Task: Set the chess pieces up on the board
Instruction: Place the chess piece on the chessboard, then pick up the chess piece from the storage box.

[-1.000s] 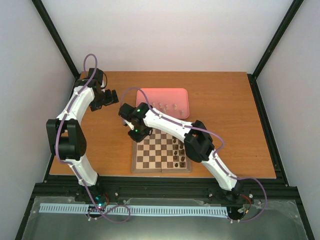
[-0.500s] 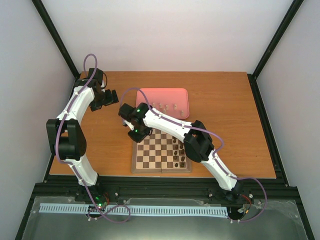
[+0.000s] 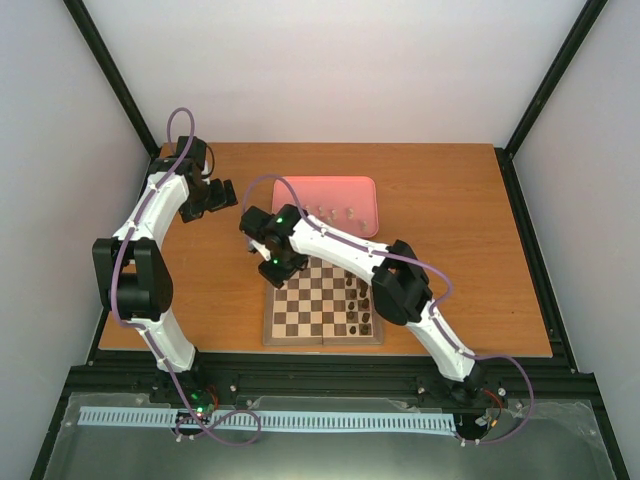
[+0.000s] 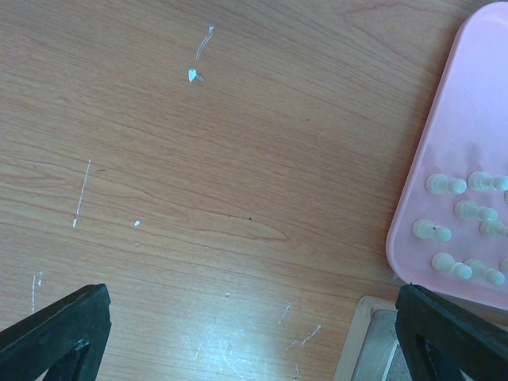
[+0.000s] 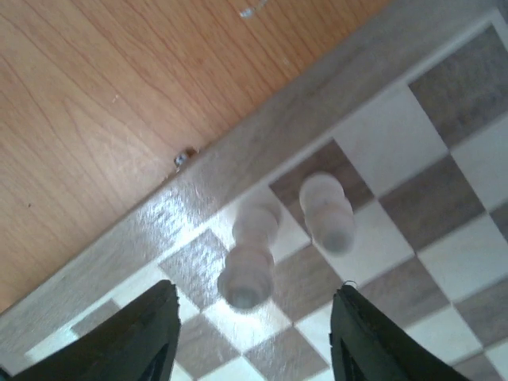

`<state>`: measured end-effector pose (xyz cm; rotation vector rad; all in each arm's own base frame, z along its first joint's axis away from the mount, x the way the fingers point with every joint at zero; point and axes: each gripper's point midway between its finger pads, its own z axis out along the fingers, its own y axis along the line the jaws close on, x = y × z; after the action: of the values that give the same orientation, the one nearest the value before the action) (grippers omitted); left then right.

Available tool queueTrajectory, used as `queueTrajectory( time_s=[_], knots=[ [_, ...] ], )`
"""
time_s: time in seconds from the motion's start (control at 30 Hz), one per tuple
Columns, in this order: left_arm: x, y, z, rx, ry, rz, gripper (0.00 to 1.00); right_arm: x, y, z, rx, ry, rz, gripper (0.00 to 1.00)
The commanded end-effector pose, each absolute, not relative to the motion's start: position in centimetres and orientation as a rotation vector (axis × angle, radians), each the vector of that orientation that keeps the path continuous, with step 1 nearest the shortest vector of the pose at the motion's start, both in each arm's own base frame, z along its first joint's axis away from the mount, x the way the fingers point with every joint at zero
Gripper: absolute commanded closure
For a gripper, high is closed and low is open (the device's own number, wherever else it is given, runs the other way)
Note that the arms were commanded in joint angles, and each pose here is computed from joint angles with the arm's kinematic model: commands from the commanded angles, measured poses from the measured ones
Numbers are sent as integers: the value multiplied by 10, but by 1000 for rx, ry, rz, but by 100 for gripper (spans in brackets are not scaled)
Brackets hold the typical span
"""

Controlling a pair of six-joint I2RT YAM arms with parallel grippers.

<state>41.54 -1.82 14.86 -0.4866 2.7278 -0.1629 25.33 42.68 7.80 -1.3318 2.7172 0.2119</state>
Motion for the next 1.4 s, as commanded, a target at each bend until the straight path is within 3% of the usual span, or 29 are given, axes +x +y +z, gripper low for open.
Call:
queueTrajectory(
  time_s=[0.0, 0.3, 0.73, 1.37],
  knots=[
    [418, -20, 161, -469, 2692, -183, 0, 254, 412, 129, -1296, 2653, 244, 44],
    [422, -21, 172, -465, 2673, -196, 0, 319, 361, 206, -951, 2613, 277, 34],
    [421, -24, 163, -478, 2698, -216, 0, 474, 236, 155, -339, 2723, 107, 40],
    [422, -23, 143, -490, 2739, -207, 0, 495, 238, 65, -422, 2839, 168, 48]
  ],
)
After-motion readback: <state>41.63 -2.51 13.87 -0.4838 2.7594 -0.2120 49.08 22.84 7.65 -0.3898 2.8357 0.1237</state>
